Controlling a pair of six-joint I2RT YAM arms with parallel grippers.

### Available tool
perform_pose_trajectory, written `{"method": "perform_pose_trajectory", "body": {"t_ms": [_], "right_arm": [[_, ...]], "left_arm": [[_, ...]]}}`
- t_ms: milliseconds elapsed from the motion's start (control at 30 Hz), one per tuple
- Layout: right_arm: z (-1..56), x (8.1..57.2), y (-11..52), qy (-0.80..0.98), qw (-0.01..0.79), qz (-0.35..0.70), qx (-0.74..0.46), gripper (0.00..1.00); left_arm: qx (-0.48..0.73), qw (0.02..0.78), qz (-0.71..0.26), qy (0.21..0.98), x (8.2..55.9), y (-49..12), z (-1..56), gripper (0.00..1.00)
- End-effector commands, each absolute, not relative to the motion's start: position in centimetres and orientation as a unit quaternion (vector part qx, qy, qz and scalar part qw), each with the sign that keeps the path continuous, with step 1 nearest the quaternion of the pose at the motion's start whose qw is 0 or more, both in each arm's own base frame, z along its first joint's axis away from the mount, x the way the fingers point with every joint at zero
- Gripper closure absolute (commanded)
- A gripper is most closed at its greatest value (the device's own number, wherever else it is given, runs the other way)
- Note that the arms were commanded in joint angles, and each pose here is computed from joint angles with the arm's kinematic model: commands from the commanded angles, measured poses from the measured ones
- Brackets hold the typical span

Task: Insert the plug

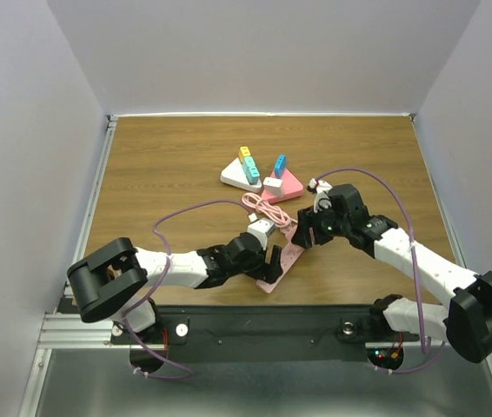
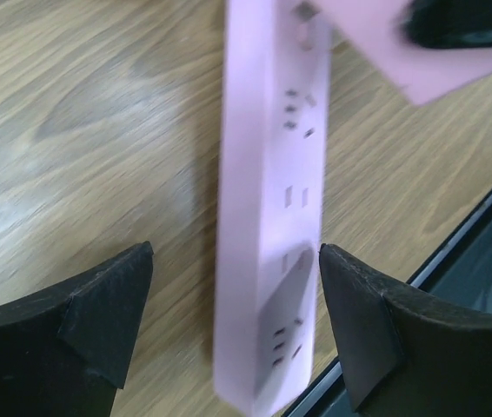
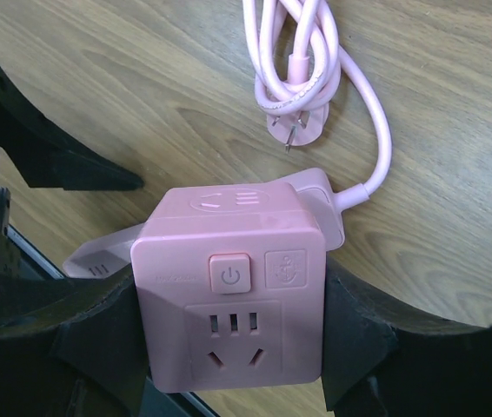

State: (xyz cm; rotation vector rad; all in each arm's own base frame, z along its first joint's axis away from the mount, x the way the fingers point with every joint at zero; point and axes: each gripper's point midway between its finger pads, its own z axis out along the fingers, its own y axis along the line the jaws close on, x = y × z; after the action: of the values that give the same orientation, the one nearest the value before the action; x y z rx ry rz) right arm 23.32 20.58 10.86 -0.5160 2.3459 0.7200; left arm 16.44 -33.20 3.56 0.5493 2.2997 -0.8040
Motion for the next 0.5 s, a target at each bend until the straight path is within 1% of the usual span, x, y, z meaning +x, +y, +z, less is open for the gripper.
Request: {"method": "perform_pose_trajectory", "body": {"t_ms": [0,100,167,233,300,333,367,433,467], "right_arm": [[12.1,23.8,21.3,0.877,0.324,0.289,-0.204,0.99],[11.5,23.6,21.5,0.881,0.314,0.288,-0.207,1.0],[11.4,23.5,21.7,0.88,0.31,0.29,-0.213,1.0],[11.4,23.3,21.8,0.88,0.307,0.293,-0.215,1.0],[11.3,23.1,22.1,0.88,0.3,0.298,-0.216,1.0],[11.2,23.0,22.1,0.88,0.298,0.3,-0.217,1.0],[11.1,22.8,22.2,0.881,0.293,0.301,-0.219,1.0],[11.0,22.5,22.5,0.88,0.287,0.305,-0.222,1.0],[11.0,22.4,22.5,0.88,0.287,0.305,-0.223,1.0]], "left_arm": [[0.178,0.293,-0.237,0.909,15.5,-28.8,0.9,0.11],[0.17,0.303,-0.251,0.903,15.7,-29.0,1.9,0.13],[0.17,0.297,-0.249,0.906,15.6,-29.0,1.6,0.14],[0.168,0.285,-0.243,0.912,15.4,-29.0,0.9,0.2],[0.168,0.27,-0.237,0.918,15.0,-28.9,0.0,0.28],[0.169,0.267,-0.235,0.919,14.9,-28.9,-0.2,0.28],[0.167,0.263,-0.233,0.921,14.9,-28.8,-0.5,0.35],[0.161,0.253,-0.22,0.928,14.8,-28.4,-1.3,0.45],[0.162,0.249,-0.217,0.93,14.6,-28.4,-1.5,0.53]]}}
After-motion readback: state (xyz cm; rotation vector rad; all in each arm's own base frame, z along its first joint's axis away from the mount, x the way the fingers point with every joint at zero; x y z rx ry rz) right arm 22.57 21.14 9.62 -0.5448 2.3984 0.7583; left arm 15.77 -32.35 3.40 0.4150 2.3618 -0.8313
